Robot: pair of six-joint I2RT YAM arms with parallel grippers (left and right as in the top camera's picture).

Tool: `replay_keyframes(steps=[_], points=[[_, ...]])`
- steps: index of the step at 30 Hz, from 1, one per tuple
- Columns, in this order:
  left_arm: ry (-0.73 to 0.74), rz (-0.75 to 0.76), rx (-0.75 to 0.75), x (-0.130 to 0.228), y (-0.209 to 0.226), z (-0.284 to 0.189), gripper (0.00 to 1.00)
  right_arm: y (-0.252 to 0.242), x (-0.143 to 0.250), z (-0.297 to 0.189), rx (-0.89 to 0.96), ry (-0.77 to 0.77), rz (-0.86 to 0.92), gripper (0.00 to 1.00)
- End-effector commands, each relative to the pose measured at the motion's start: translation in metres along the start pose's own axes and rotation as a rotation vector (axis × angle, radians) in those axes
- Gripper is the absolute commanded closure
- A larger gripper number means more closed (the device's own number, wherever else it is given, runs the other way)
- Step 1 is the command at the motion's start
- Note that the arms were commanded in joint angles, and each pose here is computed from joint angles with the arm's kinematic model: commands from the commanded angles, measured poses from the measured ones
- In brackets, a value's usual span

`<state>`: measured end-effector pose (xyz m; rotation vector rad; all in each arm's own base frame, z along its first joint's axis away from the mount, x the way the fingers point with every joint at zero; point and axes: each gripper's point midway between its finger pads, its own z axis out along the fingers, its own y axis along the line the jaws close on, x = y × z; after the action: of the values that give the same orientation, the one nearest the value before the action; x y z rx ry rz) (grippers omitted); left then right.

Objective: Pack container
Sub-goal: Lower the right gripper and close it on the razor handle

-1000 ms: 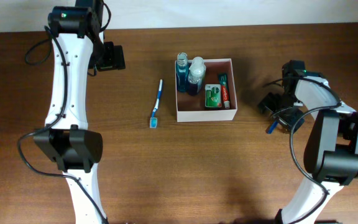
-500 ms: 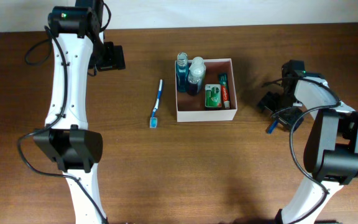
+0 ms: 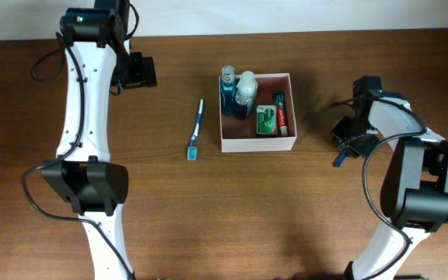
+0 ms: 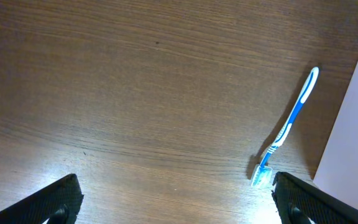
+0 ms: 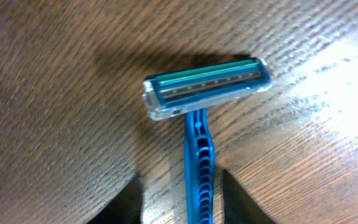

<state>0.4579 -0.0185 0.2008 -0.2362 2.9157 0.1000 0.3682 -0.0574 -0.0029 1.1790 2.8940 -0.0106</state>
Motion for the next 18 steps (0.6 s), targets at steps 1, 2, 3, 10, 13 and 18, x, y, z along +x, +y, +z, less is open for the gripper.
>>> replay_keyframes(steps=[1, 2, 3, 10, 13, 18], points=[[-0.004, -0.012, 0.008, 0.0, 0.0, -0.002, 0.01, -0.007, 0.013, 0.018, 0.033, 0.044, -0.002, 0.73], [-0.004, -0.013, 0.008, 0.0, 0.001, -0.002, 0.01, -0.007, 0.013, 0.018, 0.033, 0.045, -0.002, 0.75], [-0.004, -0.012, 0.008, 0.0, 0.0, -0.002, 0.01, -0.007, 0.013, 0.018, 0.033, 0.045, -0.002, 0.79], [-0.004, -0.012, 0.008, 0.0, 0.0, -0.002, 0.01, 0.001, 0.015, 0.015, -0.007, 0.062, -0.001, 0.96], [-0.004, -0.013, 0.008, 0.0, 0.0, -0.002, 0.01, 0.005, 0.012, 0.01, -0.02, 0.063, -0.001, 0.96], [-0.004, -0.012, 0.008, 0.0, 0.0, -0.002, 0.01, 0.017, -0.002, -0.02, -0.044, 0.044, -0.05, 0.96]])
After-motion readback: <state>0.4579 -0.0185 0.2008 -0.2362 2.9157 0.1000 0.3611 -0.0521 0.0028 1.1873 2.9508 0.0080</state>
